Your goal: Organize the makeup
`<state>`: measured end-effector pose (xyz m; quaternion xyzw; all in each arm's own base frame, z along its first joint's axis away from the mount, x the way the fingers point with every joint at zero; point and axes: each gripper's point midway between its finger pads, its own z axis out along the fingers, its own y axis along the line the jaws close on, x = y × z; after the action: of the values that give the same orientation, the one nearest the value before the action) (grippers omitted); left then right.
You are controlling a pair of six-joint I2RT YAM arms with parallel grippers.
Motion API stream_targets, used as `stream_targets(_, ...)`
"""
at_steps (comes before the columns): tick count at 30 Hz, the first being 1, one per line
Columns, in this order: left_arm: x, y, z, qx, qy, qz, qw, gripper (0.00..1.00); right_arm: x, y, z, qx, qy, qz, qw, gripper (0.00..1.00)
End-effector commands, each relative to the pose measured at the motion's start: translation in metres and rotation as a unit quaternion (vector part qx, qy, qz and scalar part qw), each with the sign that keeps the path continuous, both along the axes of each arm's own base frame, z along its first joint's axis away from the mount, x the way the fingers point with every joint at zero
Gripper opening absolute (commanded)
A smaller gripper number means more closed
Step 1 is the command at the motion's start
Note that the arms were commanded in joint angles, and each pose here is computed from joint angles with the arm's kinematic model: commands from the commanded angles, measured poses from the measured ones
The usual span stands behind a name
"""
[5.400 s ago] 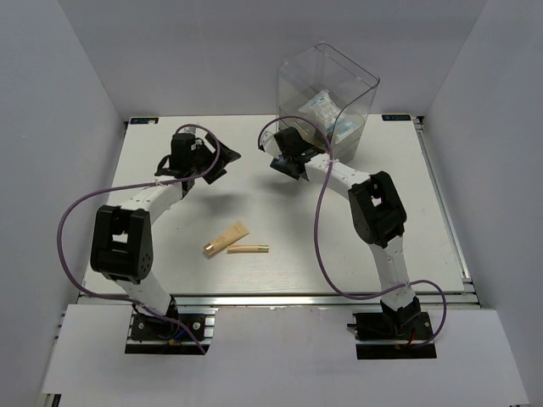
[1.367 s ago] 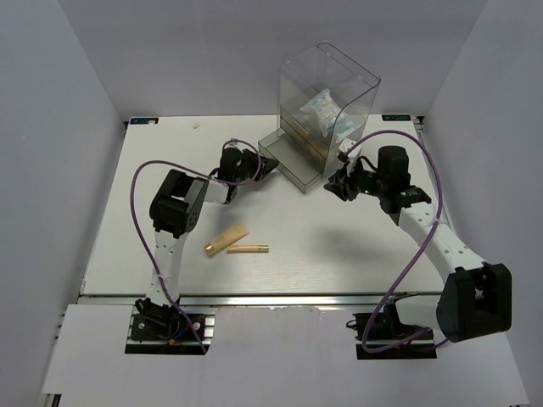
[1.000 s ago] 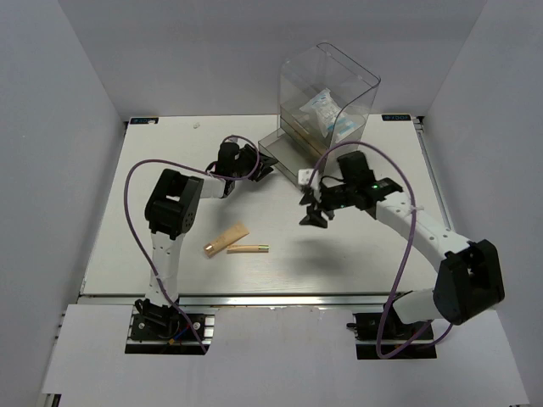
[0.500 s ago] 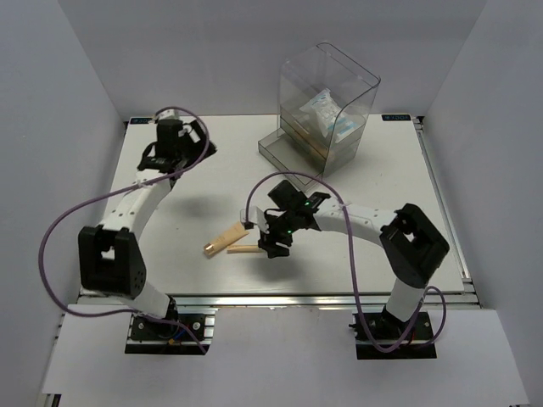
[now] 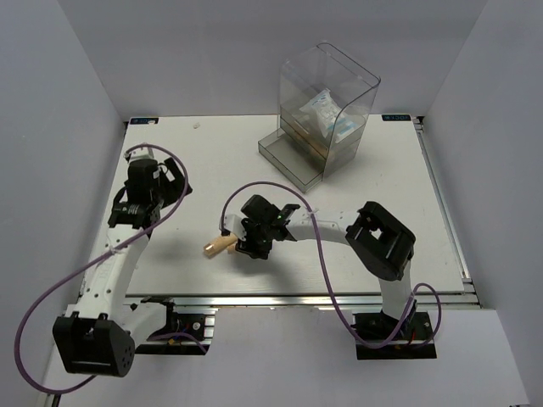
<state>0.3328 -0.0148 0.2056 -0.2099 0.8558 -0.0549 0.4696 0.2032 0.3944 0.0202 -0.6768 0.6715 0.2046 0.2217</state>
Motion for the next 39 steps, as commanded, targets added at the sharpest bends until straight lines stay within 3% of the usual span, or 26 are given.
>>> stream_targets(1,-0.023,-0.005,-0.006,0.002,0.002,-0.026,1.000,0.98,0.013,0.003,0.000,-0.006,-0.027,-0.032,0.999,0.53)
stream_targets(4,-0.031,-0.008,0.000,0.001,-0.016,-0.042,0.999,0.98,0.015,-0.006,-0.010,-0.024,-0.035,-0.039,0.998,0.42)
stream_targets(5,-0.032,-0.009,0.002,0.005,-0.020,-0.050,0.999,0.97,0.014,-0.011,-0.013,-0.033,-0.038,-0.041,0.998,0.32)
stream_targets(9,-0.035,-0.022,0.004,-0.001,-0.048,-0.096,0.994,0.95,0.011,-0.033,-0.014,-0.051,-0.051,-0.038,0.997,0.11)
stream_targets(13,-0.040,-0.044,-0.005,-0.033,-0.063,-0.150,0.986,0.93,0.008,-0.056,0.006,-0.029,-0.063,-0.036,0.997,0.02)
stream_targets(17,-0.040,-0.055,-0.021,-0.058,-0.051,-0.168,0.983,0.92,0.032,-0.071,0.058,0.031,-0.079,-0.074,0.994,0.00)
stream_targets(21,-0.041,-0.062,-0.044,-0.081,-0.016,-0.174,0.981,0.92,0.093,-0.087,0.104,0.075,-0.083,-0.171,0.979,0.00)
stream_targets(25,-0.041,-0.075,-0.060,-0.089,0.015,-0.188,0.978,0.92,0.160,-0.090,0.145,0.105,-0.148,-0.243,0.953,0.00)
stream_targets(32,-0.045,-0.106,-0.091,-0.045,0.077,-0.217,0.972,0.92,0.273,-0.105,0.153,0.077,-0.237,-0.359,0.899,0.00)
stream_targets(39,-0.045,-0.102,-0.094,-0.036,0.080,-0.195,0.977,0.93,0.332,-0.092,0.139,0.075,-0.274,-0.363,0.887,0.04)
